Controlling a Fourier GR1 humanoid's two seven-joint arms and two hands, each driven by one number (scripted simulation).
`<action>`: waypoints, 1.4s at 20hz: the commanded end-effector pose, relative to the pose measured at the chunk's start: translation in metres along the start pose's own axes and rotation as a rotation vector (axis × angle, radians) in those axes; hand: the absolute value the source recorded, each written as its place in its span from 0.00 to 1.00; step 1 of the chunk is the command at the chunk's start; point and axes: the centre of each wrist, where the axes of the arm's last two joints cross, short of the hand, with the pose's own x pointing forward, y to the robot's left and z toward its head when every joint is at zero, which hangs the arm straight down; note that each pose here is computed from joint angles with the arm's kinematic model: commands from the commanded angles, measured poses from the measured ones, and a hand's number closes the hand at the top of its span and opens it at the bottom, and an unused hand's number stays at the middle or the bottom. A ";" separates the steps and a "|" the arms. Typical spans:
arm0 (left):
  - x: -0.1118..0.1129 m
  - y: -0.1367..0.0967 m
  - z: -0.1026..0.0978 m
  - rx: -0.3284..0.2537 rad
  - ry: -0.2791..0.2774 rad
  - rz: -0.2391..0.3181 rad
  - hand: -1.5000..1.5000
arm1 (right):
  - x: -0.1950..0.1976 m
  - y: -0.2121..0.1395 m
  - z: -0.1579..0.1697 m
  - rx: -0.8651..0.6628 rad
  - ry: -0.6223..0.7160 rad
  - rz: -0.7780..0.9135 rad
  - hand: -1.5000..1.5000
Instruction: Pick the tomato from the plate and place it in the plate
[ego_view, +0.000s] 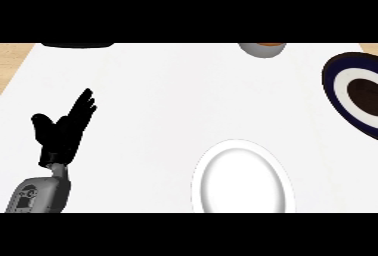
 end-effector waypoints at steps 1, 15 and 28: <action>0.006 -0.007 0.013 -0.018 -0.027 -0.001 0.50 | -0.037 -0.013 0.014 0.015 0.040 0.070 1.00; 0.014 0.000 -0.009 -0.013 -0.016 0.011 0.50 | -0.059 0.005 0.017 0.234 0.005 -0.052 0.00; 0.014 -0.002 -0.009 -0.014 -0.022 -0.008 0.50 | -0.032 -0.057 -0.001 0.112 -0.099 -0.636 0.00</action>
